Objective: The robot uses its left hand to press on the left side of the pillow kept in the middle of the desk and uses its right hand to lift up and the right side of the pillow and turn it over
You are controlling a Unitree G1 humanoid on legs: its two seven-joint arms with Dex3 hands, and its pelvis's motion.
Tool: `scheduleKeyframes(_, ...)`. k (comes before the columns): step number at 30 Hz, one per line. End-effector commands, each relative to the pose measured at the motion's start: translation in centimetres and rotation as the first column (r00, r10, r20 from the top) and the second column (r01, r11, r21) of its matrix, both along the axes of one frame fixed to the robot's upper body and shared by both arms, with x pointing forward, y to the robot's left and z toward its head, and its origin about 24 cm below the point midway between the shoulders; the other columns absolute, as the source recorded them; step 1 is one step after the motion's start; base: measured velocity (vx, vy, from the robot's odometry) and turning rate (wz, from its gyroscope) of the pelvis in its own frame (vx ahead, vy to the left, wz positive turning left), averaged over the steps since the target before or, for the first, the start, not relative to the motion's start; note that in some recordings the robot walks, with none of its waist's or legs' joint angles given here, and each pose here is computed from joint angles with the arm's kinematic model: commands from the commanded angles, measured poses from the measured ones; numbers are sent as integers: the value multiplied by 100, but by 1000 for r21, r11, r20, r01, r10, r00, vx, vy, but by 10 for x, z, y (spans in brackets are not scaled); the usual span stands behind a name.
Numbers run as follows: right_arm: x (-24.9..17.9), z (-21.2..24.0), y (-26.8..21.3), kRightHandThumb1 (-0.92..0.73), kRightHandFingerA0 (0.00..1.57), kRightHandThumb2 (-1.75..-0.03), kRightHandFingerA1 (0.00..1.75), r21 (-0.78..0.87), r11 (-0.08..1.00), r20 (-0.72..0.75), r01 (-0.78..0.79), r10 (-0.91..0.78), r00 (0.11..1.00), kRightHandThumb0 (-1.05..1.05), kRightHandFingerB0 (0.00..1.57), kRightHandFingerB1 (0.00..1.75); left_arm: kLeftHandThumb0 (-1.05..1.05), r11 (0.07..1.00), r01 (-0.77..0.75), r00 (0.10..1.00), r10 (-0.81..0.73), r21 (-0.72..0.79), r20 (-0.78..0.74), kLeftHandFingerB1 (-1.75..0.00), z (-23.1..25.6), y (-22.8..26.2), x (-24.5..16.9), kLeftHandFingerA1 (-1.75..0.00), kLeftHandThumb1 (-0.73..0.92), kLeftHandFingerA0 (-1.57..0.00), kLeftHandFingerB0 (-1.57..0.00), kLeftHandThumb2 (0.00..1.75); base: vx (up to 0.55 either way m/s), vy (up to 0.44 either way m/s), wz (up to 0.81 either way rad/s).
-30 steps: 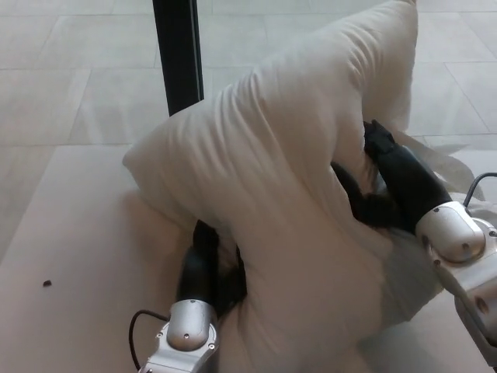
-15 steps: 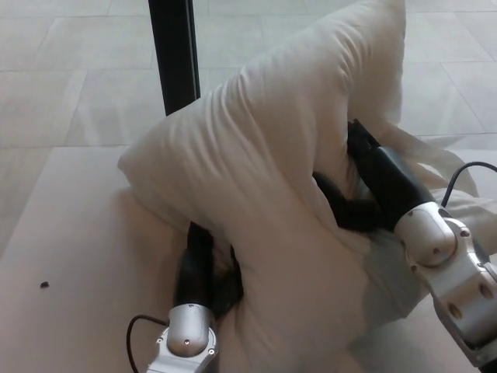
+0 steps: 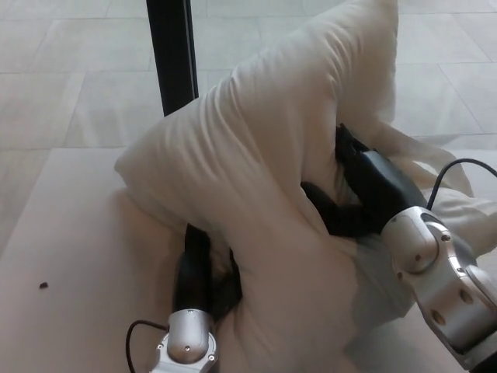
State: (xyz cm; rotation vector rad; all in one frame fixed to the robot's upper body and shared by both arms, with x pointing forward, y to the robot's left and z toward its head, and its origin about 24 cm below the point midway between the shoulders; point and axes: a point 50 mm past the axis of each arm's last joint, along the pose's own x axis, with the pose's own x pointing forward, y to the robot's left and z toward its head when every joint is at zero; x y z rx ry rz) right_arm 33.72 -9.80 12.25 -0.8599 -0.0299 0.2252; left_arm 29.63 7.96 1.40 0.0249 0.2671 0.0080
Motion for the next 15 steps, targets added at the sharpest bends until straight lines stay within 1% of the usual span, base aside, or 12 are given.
scheduleKeyframes(1, -87, -86, 106, -61, 6, -59, 63, 217, 776, -489, -592, 612, 622, -70, 10, 50, -84, 874, 435, 847, -479, -217, -231, 0, -36, -128, -70, -65, 73, -10, 0, 63, 0, 0, 0)
scheduleKeyframes(2, -75, -76, 97, -49, 28, -85, 70, 317, 811, -438, -492, 585, 683, -80, 12, 50, -82, 876, 457, 845, -482, -155, -230, 0, -32, -122, -67, -103, 57, -44, 0, 87, 0, 0, 0)
scheduleKeyframes(3, -68, -69, 91, -49, 28, -85, 70, 351, 817, -400, -457, 572, 716, -80, 12, 50, -82, 879, 459, 848, -477, -132, -229, 0, -31, -118, -64, -103, 57, -44, 0, 87, 0, 0, 0)
scheduleKeyframes(4, -54, -52, 79, -46, 23, -87, 66, 417, 839, -373, -349, 508, 776, -75, 10, 51, -82, 870, 492, 850, -484, -14, -210, -1, -28, -110, -59, -23, 62, 0, 0, 92, 0, 0, 0)
scheduleKeyframes(5, -45, -36, 71, -62, 28, -59, 73, 483, 824, -326, -296, 483, 813, -77, 9, 45, -105, 855, 516, 845, -499, 49, -193, -4, -26, -99, -52, -23, 66, -1, 0, 98, 0, 0, 0)
scheduleKeyframes(7, -40, -25, 64, -62, 28, -59, 73, 513, 815, -301, -270, 465, 832, -77, 9, 45, -105, 861, 508, 849, -495, 28, -184, -4, -25, -93, -48, -23, 66, -1, 0, 98, 0, 0, 0)
scheduleKeyframes(8, -28, -7, 49, -52, 20, -91, 60, 574, 792, -250, -207, 410, 877, -78, 4, 46, -50, 932, 363, 896, -349, -3, -274, 0, -27, -77, -34, -78, 92, -33, 0, 69, 0, 0, 0)
scheduleKeyframes(9, -23, 0, 42, -52, 20, -91, 60, 601, 779, -232, -181, 386, 893, -78, 4, 46, -50, 954, 299, 903, -289, -17, -317, 0, -29, -71, -30, -78, 92, -33, 0, 69, 0, 0, 0)
scheduleKeyframes(10, -9, 26, 10, -83, 19, -65, 57, 592, 789, -164, -163, 317, 934, -89, 1, 28, -81, 963, 244, 921, -268, -115, -283, 0, -27, -35, -25, -42, 64, 0, 0, 91, 0, 0, 0)
scheduleKeyframes(11, -2, 42, -16, -71, 5, -104, 49, 584, 800, -128, -138, 258, 958, -100, 3, 20, -105, 957, 252, 920, -283, -143, -270, -15, -23, -9, -20, -26, 79, 0, 0, 112, 0, 0, 0)
scheduleKeyframes(13, 1, 49, -36, -64, 0, -111, 40, 589, 801, -125, -108, 223, 967, -88, 0, 20, -105, 954, 260, 915, -292, -148, -280, -18, -18, 13, -15, -25, 81, 0, 0, 114, 0, 0, 0)
scheduleKeyframes(15, 4, 54, -63, -69, 28, -113, 56, 568, 823, -165, -32, 152, 975, -98, 8, 20, -104, 960, 245, 922, -273, -132, -275, -21, -10, 42, -10, -22, 81, 0, 0, 118, 0, 0, 0)
